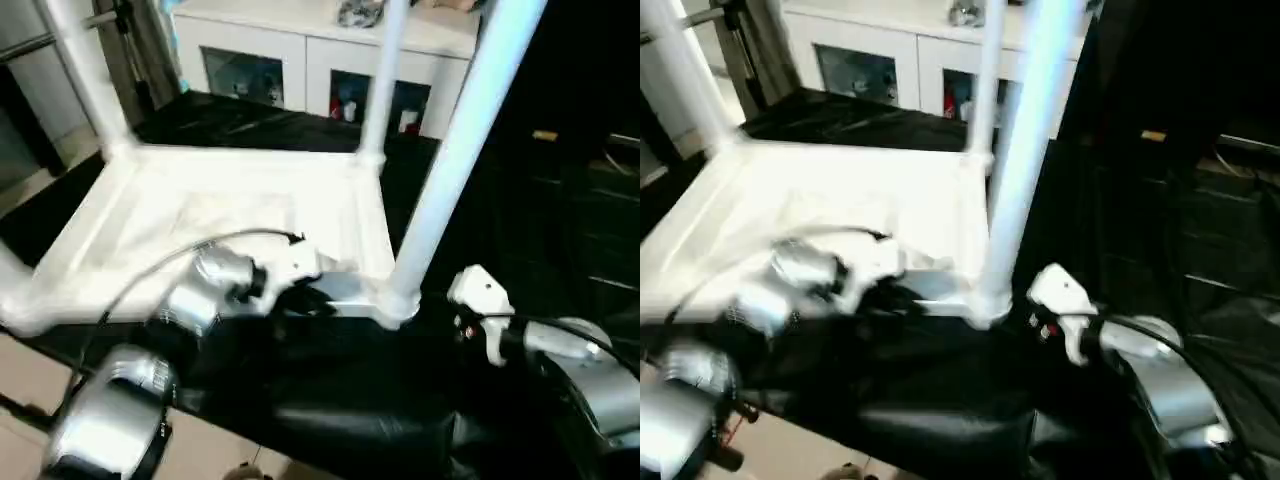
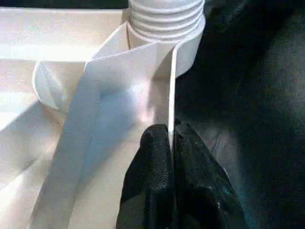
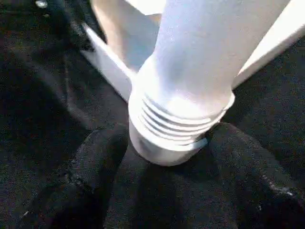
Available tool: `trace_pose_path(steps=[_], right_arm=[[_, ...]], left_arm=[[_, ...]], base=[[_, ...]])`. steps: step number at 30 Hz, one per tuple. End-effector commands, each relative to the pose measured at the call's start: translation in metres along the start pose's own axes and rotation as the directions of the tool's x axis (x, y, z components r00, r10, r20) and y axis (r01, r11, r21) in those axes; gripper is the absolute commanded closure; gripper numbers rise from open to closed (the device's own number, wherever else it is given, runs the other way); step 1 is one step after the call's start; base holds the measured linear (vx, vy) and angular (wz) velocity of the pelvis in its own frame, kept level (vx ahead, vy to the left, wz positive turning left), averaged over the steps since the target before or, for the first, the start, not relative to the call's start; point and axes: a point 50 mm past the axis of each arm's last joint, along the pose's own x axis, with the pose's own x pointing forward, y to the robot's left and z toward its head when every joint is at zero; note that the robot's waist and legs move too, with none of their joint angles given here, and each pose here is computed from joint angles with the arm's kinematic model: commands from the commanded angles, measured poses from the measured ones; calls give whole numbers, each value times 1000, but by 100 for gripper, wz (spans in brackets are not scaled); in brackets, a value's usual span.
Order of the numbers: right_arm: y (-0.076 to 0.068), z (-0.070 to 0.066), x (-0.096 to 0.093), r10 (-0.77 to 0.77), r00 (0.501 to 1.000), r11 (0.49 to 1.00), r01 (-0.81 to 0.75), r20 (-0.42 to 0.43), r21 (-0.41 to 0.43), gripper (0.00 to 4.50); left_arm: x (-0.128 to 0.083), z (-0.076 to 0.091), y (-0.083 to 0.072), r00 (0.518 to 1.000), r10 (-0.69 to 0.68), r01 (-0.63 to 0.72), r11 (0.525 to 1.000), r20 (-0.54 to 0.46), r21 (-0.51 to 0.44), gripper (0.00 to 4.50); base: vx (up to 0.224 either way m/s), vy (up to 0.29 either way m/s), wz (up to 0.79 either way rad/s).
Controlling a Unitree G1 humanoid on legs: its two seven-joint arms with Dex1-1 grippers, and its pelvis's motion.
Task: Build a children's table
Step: Rotate leg to tighten
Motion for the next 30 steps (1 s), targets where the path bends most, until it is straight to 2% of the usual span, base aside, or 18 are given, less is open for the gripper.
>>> trace_pose_path(steps=[1,3,4,6,7,11,12,15,18,24,27,30], right_arm=[[5,10,5,41,998,999,-40,40,-17,134],[5,10,5,42,998,999,-41,40,-17,134],[5,10,6,44,998,999,-43,41,-20,134],[5,10,6,44,998,999,-43,42,-21,134],[6,10,7,50,998,999,-50,44,-19,107],[8,9,8,61,997,998,-60,45,-13,96],[8,9,8,63,997,998,-62,44,-16,75],[9,10,8,65,997,997,-63,43,-43,63],[11,12,8,90,995,995,-88,50,-45,63],[14,13,6,128,990,991,-125,56,-46,63],[18,14,5,152,986,987,-148,65,-55,63],[19,16,7,149,986,988,-145,76,-54,63]], left_arm=[[14,-5,-16,999,-23,24,999,43,-37,441],[15,-5,-17,999,-21,22,999,45,-28,441],[15,-5,-20,999,-13,12,999,44,35,441],[14,-4,-23,999,-6,4,998,41,65,441],[7,-7,-26,1000,-16,15,993,5,114,450],[0,-9,-28,1000,-24,26,993,-19,116,450],[-5,-11,-30,999,-34,37,993,-30,108,450],[-18,-18,-34,992,-80,90,991,-98,100,450],[-27,-23,-31,987,-60,75,992,-148,99,450],[-39,-22,-24,986,-23,41,993,-164,109,450],[-54,-15,-15,987,24,-1,989,-158,146,450],[-59,-16,-10,983,52,-20,984,-175,179,450]], base=[[0,0,0],[0,0,0],[0,0,0],[0,0,0],[0,0,0],[0,0,0],[0,0,0],[0,0,0],[0,0,0],[0,0,0],[0,0,0],[0,0,0]])
